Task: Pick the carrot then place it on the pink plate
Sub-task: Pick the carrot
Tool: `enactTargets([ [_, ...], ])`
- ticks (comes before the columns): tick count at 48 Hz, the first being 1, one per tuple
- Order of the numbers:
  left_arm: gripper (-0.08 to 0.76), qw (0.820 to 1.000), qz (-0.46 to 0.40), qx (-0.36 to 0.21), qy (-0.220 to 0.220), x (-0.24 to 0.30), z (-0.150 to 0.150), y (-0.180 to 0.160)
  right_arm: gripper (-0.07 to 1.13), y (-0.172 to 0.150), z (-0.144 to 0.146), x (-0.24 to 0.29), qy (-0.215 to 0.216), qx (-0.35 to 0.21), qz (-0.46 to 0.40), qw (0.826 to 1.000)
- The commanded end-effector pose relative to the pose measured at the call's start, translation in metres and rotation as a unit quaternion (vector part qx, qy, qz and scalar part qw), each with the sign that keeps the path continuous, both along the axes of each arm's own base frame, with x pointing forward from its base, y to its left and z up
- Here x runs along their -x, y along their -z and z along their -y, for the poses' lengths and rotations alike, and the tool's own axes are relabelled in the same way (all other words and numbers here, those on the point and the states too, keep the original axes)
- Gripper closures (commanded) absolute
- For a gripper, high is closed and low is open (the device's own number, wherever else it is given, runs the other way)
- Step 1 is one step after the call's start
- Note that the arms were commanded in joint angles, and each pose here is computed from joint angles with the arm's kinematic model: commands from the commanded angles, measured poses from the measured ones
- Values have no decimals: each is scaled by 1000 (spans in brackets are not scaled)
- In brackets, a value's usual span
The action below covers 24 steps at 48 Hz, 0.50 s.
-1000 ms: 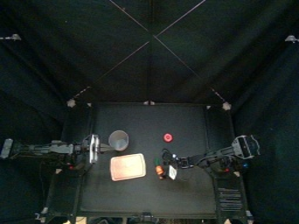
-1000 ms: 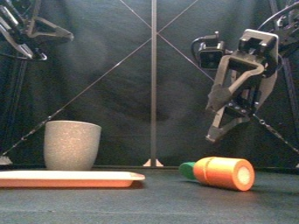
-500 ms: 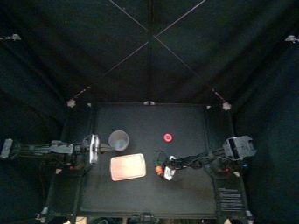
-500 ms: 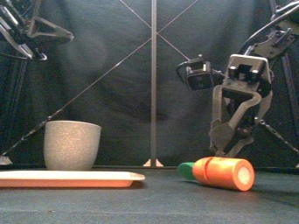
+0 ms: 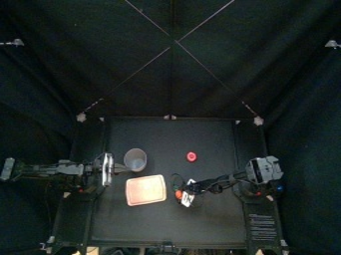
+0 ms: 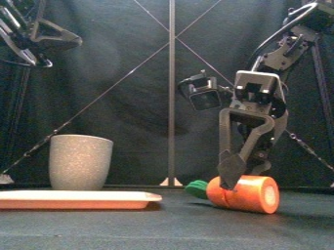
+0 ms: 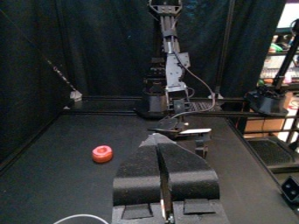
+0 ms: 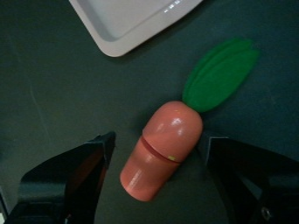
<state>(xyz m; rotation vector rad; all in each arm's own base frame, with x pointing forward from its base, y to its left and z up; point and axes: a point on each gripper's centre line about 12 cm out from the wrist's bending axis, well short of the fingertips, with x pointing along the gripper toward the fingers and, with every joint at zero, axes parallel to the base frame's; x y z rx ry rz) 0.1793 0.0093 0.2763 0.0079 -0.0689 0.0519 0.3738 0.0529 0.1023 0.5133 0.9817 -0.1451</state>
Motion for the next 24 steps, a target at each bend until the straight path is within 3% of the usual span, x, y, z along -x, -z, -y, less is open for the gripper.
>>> enactTargets([
  [1, 694, 1000, 12, -1, 1, -1, 0, -10, 23, -7, -3, -7, -1, -2, 11, 1000],
  [11, 692, 1000, 13, -1, 1, -1, 0, -10, 90, -5, -7, -8, -10, 0, 4, 1000],
  [24, 694, 1000, 13, -1, 1, -1, 0, -10, 319, -1, -10, -10, -15, 1, 0, 1000],
])
